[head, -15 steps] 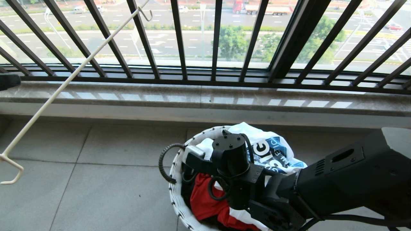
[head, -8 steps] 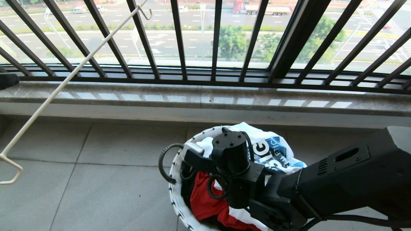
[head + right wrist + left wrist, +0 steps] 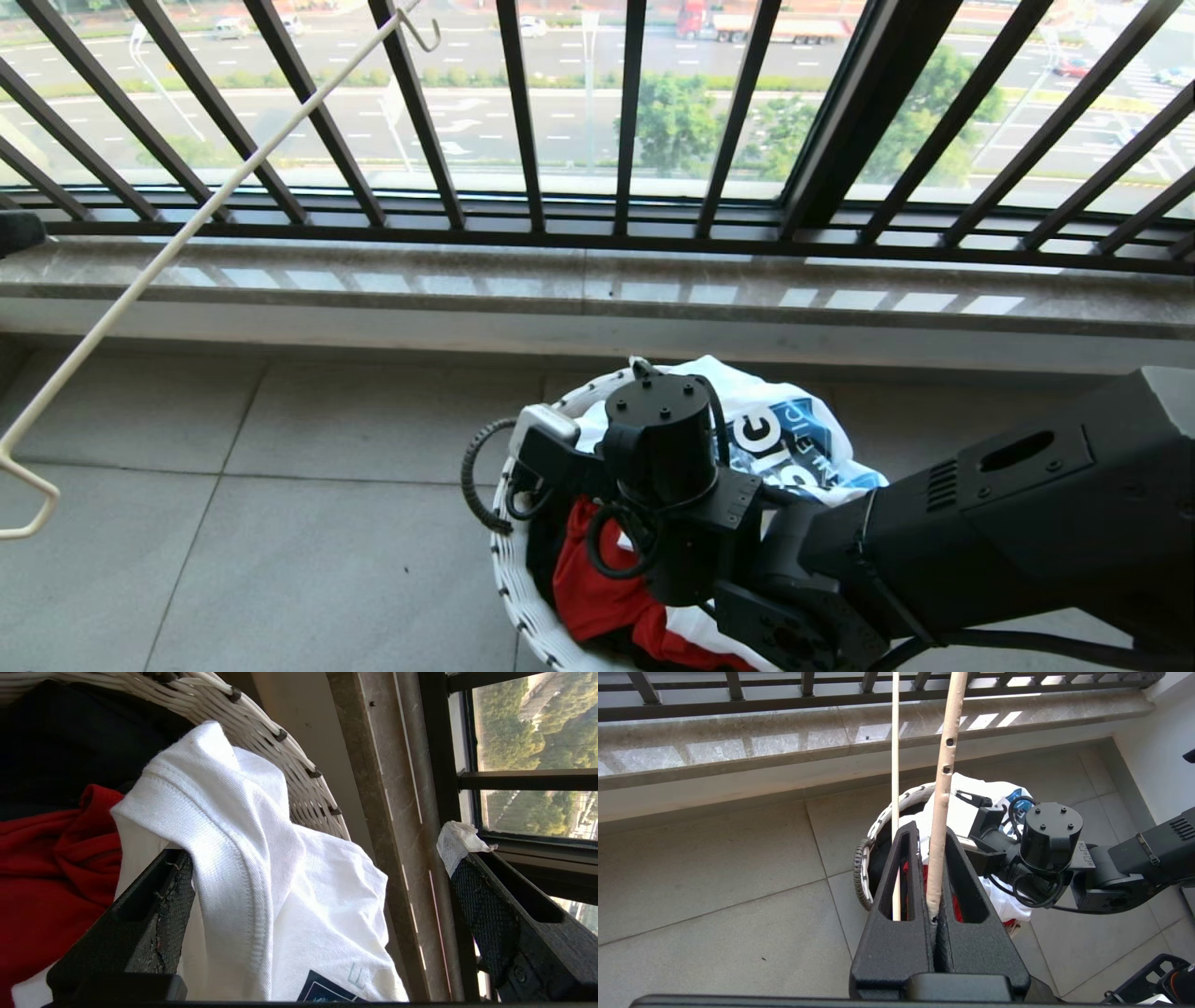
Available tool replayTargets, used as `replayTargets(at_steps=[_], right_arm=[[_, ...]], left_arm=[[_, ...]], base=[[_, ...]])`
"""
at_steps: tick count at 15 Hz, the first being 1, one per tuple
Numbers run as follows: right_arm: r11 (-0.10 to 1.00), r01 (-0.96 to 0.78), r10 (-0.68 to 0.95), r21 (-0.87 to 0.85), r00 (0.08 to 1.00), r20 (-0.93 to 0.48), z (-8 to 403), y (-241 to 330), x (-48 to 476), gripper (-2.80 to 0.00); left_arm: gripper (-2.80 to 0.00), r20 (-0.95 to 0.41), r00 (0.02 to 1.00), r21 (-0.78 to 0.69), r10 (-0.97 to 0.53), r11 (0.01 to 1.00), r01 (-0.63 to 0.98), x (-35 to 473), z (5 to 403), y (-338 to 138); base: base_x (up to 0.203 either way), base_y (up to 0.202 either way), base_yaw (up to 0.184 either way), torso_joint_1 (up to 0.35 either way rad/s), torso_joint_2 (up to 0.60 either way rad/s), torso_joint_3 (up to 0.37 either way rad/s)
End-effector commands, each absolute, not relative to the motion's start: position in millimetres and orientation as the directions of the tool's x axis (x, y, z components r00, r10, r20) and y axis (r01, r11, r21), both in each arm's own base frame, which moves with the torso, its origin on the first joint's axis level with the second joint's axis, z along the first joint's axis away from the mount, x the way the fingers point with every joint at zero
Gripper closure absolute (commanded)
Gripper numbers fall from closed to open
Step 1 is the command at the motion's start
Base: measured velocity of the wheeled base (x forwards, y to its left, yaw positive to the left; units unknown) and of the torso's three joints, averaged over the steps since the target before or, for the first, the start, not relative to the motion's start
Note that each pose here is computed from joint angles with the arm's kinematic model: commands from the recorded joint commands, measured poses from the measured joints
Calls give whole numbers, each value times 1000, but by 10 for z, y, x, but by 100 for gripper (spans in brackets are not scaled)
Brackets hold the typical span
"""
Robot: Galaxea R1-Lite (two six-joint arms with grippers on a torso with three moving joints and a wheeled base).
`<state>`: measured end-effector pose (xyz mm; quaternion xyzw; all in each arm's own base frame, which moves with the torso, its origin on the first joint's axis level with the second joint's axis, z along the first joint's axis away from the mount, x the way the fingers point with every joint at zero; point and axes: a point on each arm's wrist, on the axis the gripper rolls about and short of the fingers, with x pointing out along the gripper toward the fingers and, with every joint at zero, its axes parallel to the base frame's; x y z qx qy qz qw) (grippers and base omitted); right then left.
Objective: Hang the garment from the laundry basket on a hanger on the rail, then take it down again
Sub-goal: Pick up clothes from the basket
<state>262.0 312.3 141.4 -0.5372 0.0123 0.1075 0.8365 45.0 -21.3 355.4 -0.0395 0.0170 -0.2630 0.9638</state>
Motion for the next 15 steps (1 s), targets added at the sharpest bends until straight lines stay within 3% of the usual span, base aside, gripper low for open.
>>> replayTargets(at_steps=[1, 6, 15], right_arm=[[394, -191, 162, -899, 977, -136, 1370, 3109, 2612, -280], [397, -177, 160, -901, 980, -123, 1081, 3109, 2617, -280], [340, -189, 149, -921, 978, -146, 980, 3043, 2561, -280]], left_arm=[[0, -14, 860, -87, -510, 858, 507, 449, 3551, -214], [0, -12, 860, -86, -510, 857, 507, 447, 3555, -213], [0, -8, 861, -86, -509, 858, 506, 432, 3557, -206]], base=[[0, 0, 0, 0, 0, 0], [0, 0, 0, 0, 0, 0], [0, 0, 0, 0, 0, 0]])
